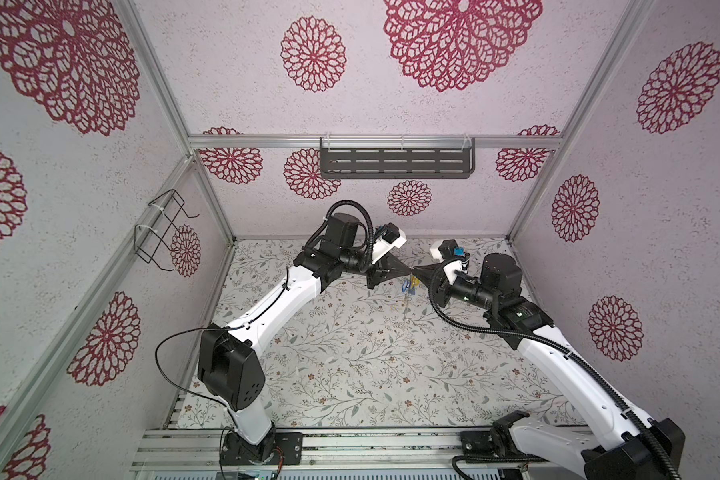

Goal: Remove the keys from the keyring

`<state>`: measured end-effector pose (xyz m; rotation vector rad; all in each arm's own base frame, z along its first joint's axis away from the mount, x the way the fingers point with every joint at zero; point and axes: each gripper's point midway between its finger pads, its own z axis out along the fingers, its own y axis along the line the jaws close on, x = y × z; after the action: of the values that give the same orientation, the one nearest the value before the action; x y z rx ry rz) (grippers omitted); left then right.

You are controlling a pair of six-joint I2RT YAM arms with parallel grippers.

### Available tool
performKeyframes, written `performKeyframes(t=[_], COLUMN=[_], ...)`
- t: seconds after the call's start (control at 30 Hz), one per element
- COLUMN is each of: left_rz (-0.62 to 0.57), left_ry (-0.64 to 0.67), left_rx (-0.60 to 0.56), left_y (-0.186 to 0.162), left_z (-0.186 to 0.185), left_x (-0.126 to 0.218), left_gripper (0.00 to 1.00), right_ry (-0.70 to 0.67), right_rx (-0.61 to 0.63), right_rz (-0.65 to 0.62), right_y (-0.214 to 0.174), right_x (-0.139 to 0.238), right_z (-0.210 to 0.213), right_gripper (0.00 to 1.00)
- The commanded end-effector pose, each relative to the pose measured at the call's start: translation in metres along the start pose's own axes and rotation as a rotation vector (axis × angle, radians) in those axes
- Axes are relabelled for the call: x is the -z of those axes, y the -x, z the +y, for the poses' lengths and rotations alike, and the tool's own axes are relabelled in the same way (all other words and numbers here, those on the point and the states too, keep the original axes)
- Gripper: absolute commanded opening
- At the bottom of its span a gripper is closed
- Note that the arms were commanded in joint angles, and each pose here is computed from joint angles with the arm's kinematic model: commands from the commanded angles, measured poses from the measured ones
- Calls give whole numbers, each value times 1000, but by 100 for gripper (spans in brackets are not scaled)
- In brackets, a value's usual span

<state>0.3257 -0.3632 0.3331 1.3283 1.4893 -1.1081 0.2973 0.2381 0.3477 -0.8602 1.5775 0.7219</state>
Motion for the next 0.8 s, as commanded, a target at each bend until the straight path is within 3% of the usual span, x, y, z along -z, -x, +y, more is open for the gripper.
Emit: performKeyframes(t=[0.0, 0.4, 0.77], left_rz=[-89, -92, -89], left_ry=[0, 2, 7], left_rx=[-101, -117, -125], left_y=[39, 45, 48], left_z=[-11, -16, -18], left_x=[15, 17, 20], left_gripper=[0, 0, 0], right_ry=[70, 58, -6], right_rx=[-13, -15, -2], right_rz=[-57, -33, 18], right_y=[20, 7, -13], right_x=[5, 1, 7], right_z=[15, 12, 2], right_gripper=[20, 24, 20])
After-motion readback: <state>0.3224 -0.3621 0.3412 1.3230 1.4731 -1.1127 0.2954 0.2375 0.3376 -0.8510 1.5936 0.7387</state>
